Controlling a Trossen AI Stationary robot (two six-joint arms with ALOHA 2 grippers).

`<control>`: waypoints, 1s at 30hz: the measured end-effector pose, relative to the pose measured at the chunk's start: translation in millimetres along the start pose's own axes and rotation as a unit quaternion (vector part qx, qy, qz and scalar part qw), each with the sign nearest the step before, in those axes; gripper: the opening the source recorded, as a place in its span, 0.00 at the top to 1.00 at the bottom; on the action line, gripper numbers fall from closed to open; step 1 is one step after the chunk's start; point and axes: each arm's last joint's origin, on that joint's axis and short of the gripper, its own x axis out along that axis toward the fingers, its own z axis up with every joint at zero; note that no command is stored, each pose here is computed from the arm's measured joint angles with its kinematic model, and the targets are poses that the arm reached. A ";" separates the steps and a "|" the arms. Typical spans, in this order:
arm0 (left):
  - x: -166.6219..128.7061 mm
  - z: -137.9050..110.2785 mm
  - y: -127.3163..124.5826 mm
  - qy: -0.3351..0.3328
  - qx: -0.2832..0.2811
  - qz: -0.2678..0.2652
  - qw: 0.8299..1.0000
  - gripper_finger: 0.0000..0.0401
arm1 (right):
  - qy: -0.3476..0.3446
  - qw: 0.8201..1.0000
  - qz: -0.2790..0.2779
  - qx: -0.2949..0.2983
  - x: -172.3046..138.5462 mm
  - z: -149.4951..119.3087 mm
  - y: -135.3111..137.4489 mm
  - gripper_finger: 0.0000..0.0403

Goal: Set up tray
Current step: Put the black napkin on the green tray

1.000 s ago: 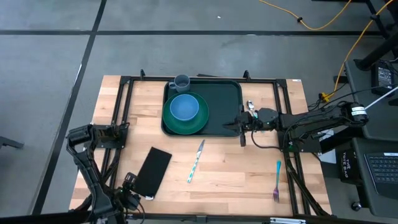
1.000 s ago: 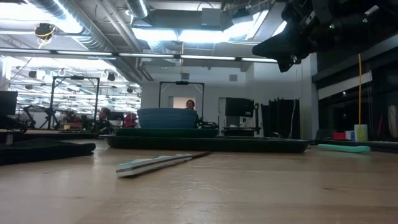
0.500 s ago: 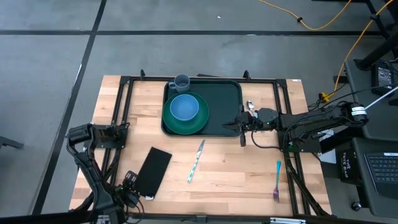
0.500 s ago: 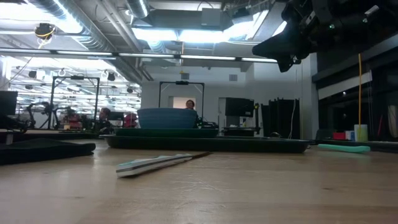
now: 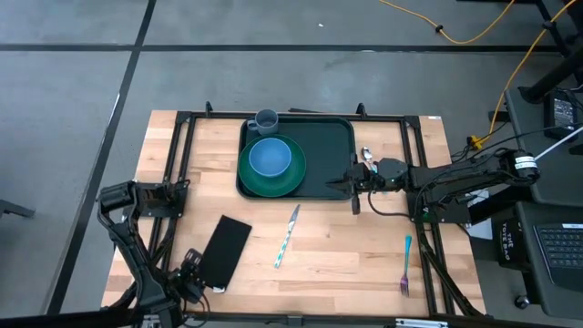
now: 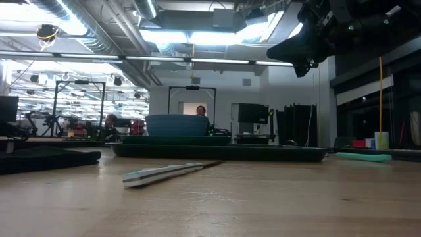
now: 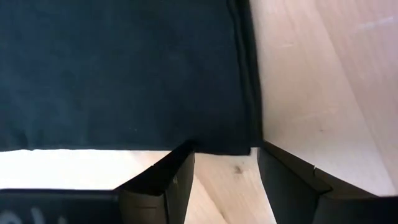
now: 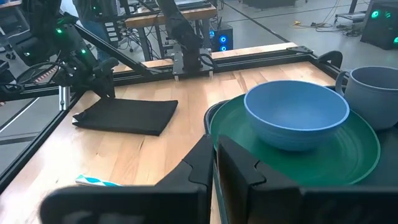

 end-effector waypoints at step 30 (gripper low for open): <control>18.4 5.9 0.2 -0.130 0.100 0.086 0.983 0.58 | 0.000 1.000 0.000 0.013 0.0 0.0 0.1 0.93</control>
